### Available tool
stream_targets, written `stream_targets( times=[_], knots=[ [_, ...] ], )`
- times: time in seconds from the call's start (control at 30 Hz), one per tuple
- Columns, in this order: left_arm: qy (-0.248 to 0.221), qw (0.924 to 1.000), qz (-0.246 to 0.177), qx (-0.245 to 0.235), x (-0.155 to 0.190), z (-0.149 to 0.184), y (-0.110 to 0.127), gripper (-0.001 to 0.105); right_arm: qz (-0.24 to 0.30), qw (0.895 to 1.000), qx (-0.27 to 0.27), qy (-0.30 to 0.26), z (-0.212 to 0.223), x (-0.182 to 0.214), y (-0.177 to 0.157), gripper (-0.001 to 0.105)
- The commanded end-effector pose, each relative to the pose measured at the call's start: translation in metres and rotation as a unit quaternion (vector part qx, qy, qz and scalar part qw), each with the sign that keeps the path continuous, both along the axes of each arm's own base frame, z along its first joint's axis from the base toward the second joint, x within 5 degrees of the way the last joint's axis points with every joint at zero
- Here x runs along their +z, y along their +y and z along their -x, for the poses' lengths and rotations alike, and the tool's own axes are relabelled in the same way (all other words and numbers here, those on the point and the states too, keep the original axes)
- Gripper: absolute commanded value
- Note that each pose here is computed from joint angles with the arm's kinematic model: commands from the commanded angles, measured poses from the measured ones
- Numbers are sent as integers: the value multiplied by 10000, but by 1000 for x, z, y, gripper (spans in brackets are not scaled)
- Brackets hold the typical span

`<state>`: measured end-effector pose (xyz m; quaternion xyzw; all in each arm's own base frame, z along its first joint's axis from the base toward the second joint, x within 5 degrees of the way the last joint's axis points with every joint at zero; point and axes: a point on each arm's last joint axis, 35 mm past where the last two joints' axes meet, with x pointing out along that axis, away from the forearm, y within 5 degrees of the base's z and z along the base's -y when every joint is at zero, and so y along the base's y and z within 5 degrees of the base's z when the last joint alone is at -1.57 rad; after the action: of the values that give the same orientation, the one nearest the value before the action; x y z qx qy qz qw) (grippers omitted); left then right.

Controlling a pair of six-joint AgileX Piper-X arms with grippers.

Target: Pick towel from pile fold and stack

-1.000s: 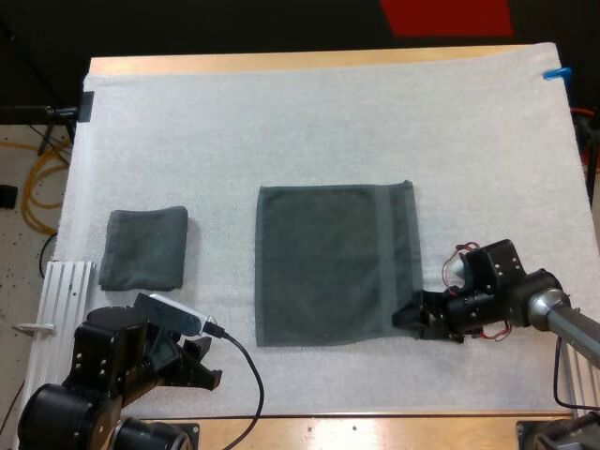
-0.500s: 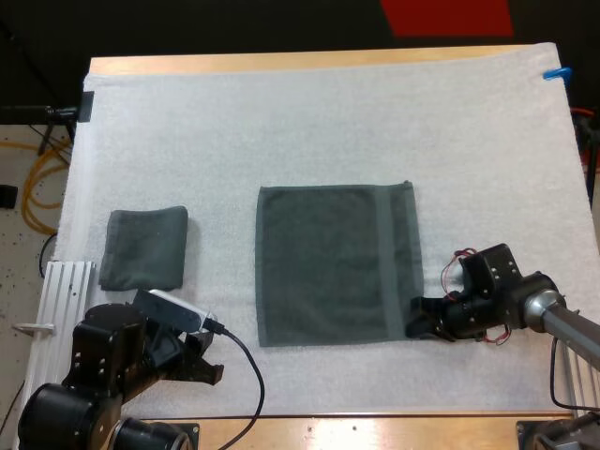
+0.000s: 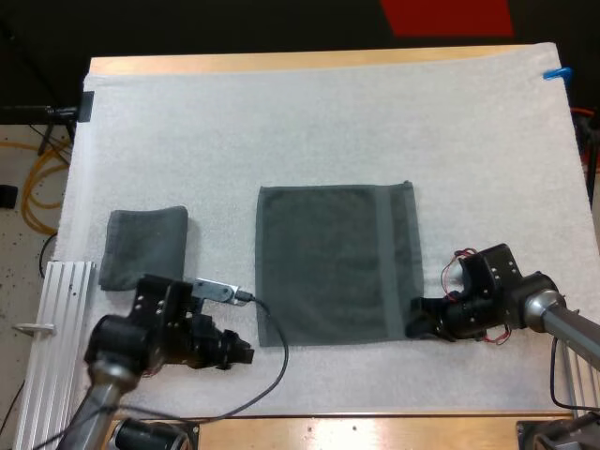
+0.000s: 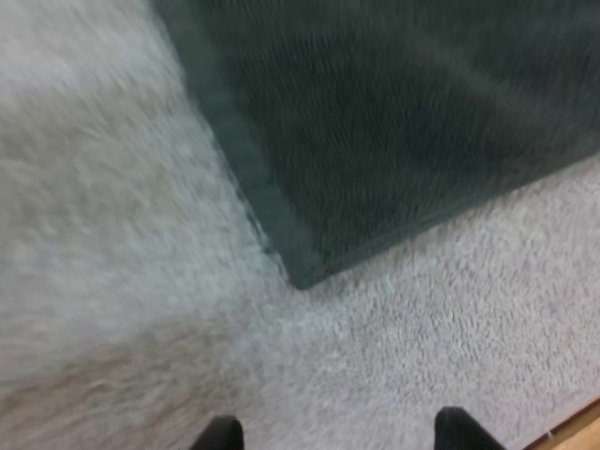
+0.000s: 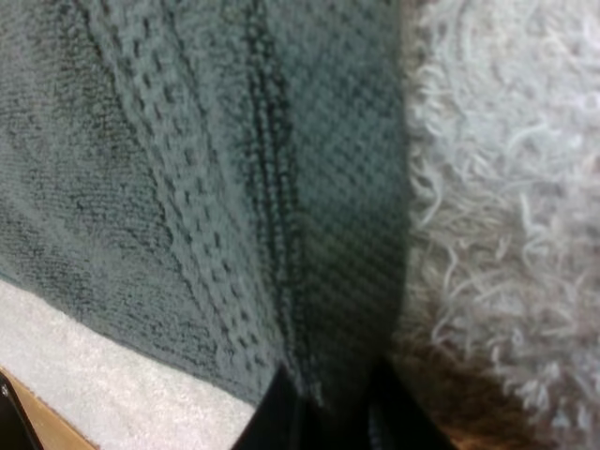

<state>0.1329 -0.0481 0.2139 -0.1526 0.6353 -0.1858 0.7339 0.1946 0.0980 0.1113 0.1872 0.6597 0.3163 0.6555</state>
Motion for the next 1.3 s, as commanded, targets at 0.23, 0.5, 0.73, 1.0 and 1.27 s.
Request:
stream_targets(
  times=[0.23,0.5,0.73,1.0,1.27],
  knots=[
    [193,9993,273,148,-33,-39,-11,43,66,9999,52,85,3,-3,-1,0],
    [773,9967,130,207,-64,-52,-14,70,33,9999,59,97,3,-3,-1,0],
    [1013,9918,735,248,-79,-62,-21,70,33,9999,59,97,3,-3,-1,0],
    [1581,9746,1560,281,-90,-65,-27,70,33,9999,59,97,3,-3,-1,0],
    [1735,9727,1500,343,-93,-63,-26,66,33,9999,59,97,3,-3,-1,0]
  ],
)
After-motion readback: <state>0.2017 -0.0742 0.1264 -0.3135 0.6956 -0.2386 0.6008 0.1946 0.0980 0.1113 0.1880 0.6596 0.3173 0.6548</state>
